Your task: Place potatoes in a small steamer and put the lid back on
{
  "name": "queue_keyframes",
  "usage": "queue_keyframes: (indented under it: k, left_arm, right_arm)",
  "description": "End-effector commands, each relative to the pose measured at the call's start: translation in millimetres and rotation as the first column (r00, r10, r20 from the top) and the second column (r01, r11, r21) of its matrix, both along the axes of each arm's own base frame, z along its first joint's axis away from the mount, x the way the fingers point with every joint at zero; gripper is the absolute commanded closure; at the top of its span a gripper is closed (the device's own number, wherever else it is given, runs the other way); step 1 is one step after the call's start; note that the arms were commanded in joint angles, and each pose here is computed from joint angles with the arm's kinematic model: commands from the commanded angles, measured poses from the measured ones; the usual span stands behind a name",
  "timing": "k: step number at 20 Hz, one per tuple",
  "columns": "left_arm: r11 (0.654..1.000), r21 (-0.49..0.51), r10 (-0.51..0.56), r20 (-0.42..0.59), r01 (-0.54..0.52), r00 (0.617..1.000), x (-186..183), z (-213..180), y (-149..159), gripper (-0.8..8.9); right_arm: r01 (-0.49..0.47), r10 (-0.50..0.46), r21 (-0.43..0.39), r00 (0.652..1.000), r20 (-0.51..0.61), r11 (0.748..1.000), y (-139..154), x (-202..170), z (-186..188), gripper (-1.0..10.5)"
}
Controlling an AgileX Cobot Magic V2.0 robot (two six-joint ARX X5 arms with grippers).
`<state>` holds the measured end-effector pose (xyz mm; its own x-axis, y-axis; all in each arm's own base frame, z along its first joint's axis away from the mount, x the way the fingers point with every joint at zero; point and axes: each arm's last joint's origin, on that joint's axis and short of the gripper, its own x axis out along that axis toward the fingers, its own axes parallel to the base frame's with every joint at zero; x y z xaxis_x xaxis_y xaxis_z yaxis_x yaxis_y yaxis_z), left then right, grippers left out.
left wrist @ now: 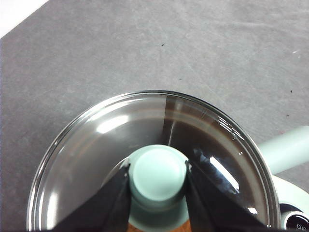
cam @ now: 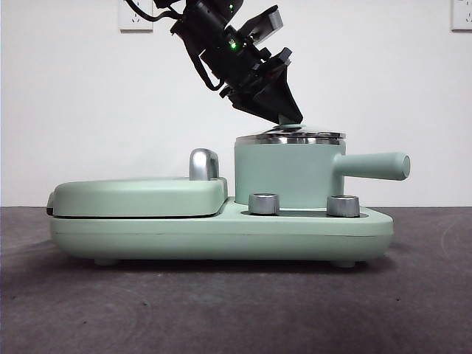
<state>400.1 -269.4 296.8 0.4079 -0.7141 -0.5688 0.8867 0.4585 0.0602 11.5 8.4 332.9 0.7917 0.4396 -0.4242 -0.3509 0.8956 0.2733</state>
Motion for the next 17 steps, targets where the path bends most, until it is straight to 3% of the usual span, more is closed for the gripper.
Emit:
queue_keyframes:
  k: [1,13,16,17]
  left_arm:
    - [0.997,0.031,0.071,0.009,-0.071,0.997,6.1,-2.7,2.1,7.98]
    - [0.992,0.059,0.115,-0.001,-0.114,0.993,-8.7,0.8,-13.6,7.95]
    - [0.993,0.058,0.100,-0.002,-0.100,0.995,-13.0,0.8,-19.5,7.60]
    - [0.993,0.057,0.100,-0.004,-0.100,0.995,-13.6,0.9,-20.3,6.89]
  right_arm:
    - [0.003,-0.003,0.013,1.000,0.009,1.000,-0.1,-0.1,2.4,5.3]
    - [0.003,-0.003,0.016,1.000,0.016,1.000,0.0,0.2,3.0,5.3]
    - [0.002,-0.002,0.016,1.000,0.016,1.000,0.1,0.2,3.0,5.3]
    - [0.002,-0.002,0.016,1.000,0.015,1.000,0.0,0.2,3.0,5.3]
